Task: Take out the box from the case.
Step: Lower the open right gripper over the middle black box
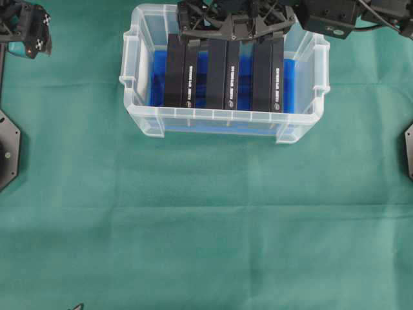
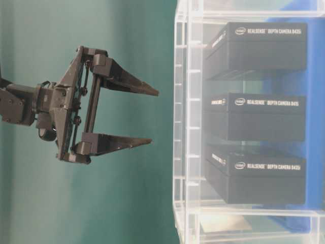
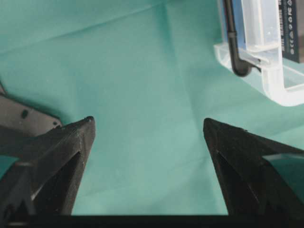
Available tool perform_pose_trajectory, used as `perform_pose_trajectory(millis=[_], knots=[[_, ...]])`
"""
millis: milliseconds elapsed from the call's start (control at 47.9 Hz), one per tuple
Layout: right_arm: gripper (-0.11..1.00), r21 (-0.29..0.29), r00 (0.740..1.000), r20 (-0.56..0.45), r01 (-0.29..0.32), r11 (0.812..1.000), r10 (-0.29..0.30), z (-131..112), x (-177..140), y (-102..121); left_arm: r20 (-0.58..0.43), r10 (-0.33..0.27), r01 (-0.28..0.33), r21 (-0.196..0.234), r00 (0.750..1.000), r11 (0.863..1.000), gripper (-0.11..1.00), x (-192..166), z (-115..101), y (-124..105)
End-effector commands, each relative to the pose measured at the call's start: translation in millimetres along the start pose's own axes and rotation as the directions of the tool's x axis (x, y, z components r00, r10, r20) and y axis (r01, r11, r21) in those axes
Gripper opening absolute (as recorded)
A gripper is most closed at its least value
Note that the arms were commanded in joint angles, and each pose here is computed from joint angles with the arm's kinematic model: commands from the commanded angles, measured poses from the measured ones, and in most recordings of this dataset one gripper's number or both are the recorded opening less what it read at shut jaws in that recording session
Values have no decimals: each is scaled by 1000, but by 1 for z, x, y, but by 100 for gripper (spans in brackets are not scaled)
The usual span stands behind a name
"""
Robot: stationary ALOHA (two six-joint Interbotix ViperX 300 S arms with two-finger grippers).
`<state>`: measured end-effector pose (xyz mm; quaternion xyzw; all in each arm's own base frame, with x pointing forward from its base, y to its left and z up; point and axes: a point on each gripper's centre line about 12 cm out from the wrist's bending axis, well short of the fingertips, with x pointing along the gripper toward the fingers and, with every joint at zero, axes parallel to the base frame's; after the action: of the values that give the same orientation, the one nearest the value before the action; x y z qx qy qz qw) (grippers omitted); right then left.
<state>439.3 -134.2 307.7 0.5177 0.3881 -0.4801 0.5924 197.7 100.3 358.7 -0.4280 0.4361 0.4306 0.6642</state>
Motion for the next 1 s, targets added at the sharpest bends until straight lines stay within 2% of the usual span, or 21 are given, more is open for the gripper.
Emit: perform_pose_trajectory(millis=[0,521,980], knots=[[94,0,999,15,-45,999,45,2,-16,4,13,-15,15,-3,1000,1000,93,-5,1,0],[94,0,999,17,-37,999,37,2,-13,4,15,-12,12,-2,1000,1000,93,-3,2,0],[94,-9,1000,6,-7,1000,7,-2,5,3,6,-3,3,-1,1000,1000,93,2,0,1]])
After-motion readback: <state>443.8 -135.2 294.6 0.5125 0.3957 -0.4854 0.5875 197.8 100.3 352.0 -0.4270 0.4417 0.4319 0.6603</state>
